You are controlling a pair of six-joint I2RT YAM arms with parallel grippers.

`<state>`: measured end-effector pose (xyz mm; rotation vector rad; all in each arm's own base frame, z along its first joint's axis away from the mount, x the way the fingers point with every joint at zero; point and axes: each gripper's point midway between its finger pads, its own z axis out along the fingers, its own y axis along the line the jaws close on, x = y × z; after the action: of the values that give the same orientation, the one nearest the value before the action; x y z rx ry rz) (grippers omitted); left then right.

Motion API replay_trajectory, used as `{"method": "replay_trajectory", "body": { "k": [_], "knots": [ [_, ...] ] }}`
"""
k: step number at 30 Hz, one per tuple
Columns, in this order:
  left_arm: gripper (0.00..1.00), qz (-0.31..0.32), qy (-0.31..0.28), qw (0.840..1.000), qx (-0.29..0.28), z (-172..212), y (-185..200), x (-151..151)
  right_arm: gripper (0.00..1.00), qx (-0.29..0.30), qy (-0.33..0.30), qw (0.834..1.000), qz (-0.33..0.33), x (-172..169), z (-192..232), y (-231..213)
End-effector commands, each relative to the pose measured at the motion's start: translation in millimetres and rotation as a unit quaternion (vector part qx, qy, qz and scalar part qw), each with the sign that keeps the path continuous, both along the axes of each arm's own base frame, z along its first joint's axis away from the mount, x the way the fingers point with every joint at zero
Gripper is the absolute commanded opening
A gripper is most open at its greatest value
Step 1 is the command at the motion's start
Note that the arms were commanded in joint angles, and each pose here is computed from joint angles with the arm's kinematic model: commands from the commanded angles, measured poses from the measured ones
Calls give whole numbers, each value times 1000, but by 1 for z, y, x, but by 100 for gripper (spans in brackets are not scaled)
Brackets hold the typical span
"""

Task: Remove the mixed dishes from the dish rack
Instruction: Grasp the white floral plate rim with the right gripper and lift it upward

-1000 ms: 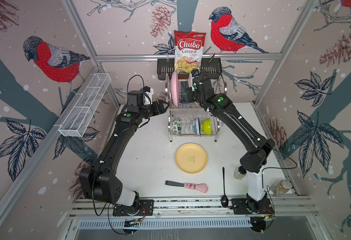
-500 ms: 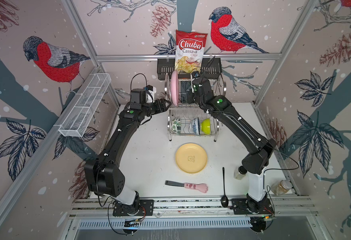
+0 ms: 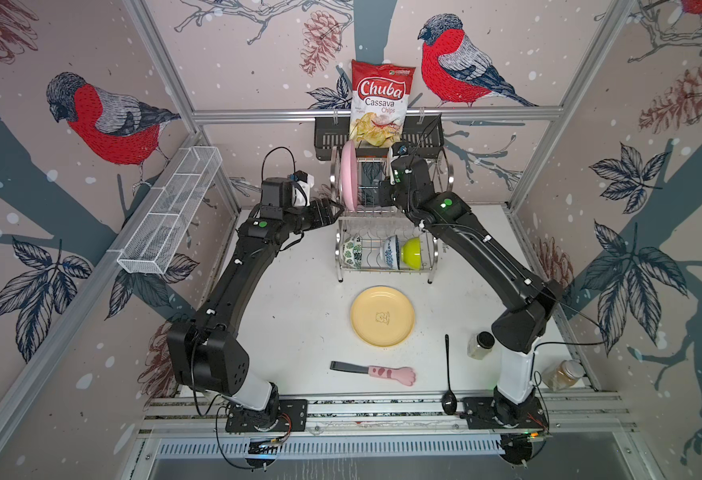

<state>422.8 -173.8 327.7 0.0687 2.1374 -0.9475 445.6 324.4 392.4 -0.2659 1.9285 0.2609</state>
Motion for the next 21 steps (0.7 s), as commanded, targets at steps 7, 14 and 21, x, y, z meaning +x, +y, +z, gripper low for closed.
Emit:
{"method": "replay_trajectory", "body": {
  "k": [7,14,21],
  "knots": [
    [76,3,-19,1000,5,9,3,-6,0,83,-65,994,29,-15,71,-8],
    [79,8,-27,1000,9,21,6,-10,0,102,-113,987,43,-40,116,-25],
    [81,24,-51,998,17,45,15,-21,0,71,-160,982,73,-98,135,-31]
  ]
}}
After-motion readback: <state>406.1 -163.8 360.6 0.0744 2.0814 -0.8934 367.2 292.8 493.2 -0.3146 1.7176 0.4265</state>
